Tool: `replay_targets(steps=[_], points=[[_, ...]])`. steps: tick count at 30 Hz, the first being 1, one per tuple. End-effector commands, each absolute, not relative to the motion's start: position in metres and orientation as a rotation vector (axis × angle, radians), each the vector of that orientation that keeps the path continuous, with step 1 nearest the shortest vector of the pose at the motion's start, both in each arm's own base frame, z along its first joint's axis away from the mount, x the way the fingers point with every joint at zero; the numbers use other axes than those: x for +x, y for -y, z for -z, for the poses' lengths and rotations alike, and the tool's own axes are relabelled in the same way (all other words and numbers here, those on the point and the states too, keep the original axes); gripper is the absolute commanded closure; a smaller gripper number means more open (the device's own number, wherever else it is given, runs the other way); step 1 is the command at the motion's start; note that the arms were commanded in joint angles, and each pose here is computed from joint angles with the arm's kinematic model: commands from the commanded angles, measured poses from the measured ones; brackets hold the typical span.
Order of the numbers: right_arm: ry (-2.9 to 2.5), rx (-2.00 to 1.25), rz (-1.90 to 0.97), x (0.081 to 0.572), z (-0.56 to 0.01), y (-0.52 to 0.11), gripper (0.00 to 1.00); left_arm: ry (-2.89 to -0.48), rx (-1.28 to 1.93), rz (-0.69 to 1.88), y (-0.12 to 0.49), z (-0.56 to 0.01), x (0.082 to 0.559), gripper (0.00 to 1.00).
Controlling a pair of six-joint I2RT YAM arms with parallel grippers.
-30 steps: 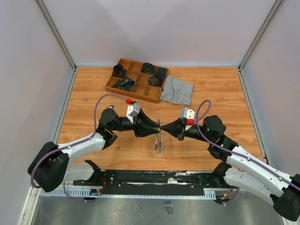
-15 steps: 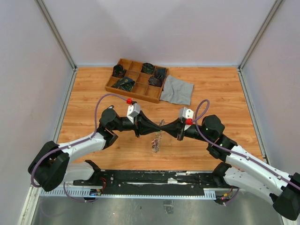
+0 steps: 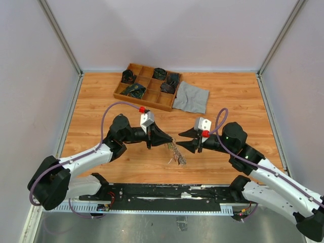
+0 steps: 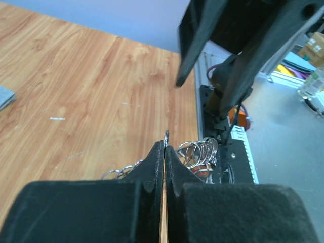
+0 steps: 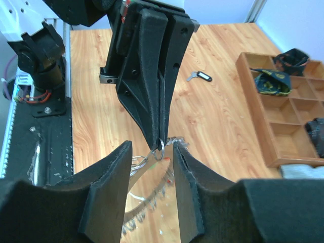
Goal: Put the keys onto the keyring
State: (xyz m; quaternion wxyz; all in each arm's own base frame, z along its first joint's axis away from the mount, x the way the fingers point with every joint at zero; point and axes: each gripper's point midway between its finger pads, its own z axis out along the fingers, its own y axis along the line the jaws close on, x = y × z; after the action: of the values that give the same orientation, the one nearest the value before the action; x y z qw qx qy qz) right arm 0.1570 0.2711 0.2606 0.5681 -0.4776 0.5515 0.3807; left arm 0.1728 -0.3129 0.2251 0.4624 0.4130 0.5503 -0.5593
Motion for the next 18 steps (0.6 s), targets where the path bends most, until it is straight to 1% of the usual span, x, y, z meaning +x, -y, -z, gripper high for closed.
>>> replay_targets(steps=[1, 5, 13, 18], points=[[-1.324, -1.180, -0.780, 0.156, -0.270, -0.251, 0.58, -1.437, 0.980, 1.235, 0.311, -0.230, 0.187, 0.99], [-1.420, -1.171, -0.717, 0.156, -0.271, -0.235, 0.54, -1.577, 0.940, 1.192, 0.310, -0.222, 0.189, 0.99], [-1.573, -1.000, -0.624, 0.168, -0.261, -0.210, 0.53, -1.960, 0.878, 1.031, 0.305, -0.217, 0.186, 0.99], [-1.570, -0.961, -0.656, 0.162, -0.264, -0.206, 0.54, -2.102, 0.893, 0.885, 0.304, -0.223, 0.172, 1.00]])
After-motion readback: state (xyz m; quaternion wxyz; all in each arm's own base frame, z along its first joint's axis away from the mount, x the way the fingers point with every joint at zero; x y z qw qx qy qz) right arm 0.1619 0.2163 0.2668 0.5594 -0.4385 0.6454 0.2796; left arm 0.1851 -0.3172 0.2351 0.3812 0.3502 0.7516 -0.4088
